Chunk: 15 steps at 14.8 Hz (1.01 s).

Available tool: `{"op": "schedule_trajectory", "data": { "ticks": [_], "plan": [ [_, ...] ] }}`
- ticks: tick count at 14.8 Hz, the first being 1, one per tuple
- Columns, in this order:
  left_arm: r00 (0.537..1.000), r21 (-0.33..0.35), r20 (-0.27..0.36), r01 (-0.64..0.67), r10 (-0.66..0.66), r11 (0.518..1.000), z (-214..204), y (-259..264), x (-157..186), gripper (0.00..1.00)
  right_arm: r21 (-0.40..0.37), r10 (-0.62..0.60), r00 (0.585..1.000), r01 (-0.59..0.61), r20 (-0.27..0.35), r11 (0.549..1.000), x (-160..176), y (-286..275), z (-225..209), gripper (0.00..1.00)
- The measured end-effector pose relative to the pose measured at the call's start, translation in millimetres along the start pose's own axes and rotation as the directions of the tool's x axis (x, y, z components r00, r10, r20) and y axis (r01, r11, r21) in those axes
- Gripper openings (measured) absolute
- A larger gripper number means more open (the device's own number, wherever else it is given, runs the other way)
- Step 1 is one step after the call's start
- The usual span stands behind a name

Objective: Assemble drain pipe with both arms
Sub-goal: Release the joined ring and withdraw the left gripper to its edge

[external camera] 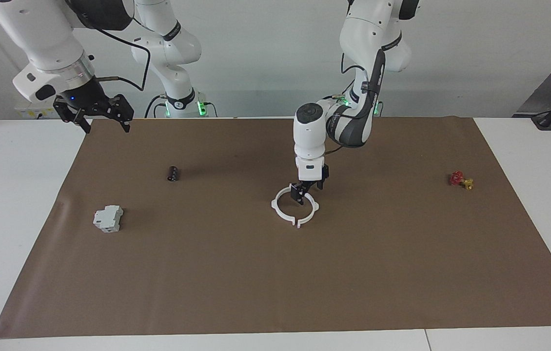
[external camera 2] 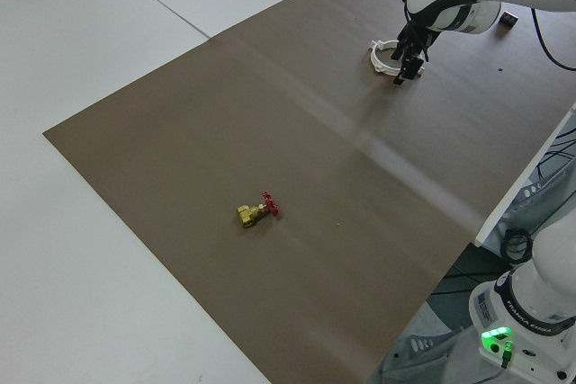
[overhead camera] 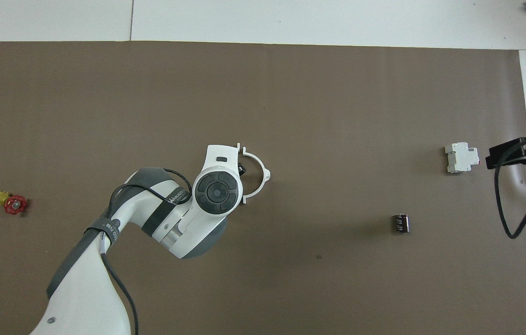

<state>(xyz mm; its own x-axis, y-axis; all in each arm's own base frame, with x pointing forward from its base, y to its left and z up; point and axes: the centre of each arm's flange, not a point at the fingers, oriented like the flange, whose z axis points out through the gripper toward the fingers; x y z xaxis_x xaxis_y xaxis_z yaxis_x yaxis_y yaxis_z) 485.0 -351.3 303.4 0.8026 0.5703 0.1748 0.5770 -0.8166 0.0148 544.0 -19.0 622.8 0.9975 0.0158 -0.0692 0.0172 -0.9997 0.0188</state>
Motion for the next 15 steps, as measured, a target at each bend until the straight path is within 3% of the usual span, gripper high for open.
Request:
{"op": "schedule_trajectory", "data": {
  "ticks": [3, 9, 15],
  "plan": [
    [1.000, 0.019, -0.009, -0.004, 0.004, 1.000, -29.7, 0.3, 15.2, 1.00, 0.000, 0.000, 1.000, 0.000, 0.000, 1.000, 0.0, 0.0, 0.0, 1.00],
    [0.998, 0.030, -0.034, 0.050, -0.049, 0.998, -109.9, -23.5, 79.6, 1.00, 0.000, 0.000, 1.000, 0.000, 0.000, 1.000, 0.0, 0.0, 0.0, 1.00],
    [0.999, 0.081, -0.031, -0.031, 0.033, 0.996, -169.7, -49.4, 147.8, 1.00, 0.000, 0.001, 1.000, -0.001, 0.000, 1.000, 0.0, 0.0, 0.0, 1.00]
  ]
}}
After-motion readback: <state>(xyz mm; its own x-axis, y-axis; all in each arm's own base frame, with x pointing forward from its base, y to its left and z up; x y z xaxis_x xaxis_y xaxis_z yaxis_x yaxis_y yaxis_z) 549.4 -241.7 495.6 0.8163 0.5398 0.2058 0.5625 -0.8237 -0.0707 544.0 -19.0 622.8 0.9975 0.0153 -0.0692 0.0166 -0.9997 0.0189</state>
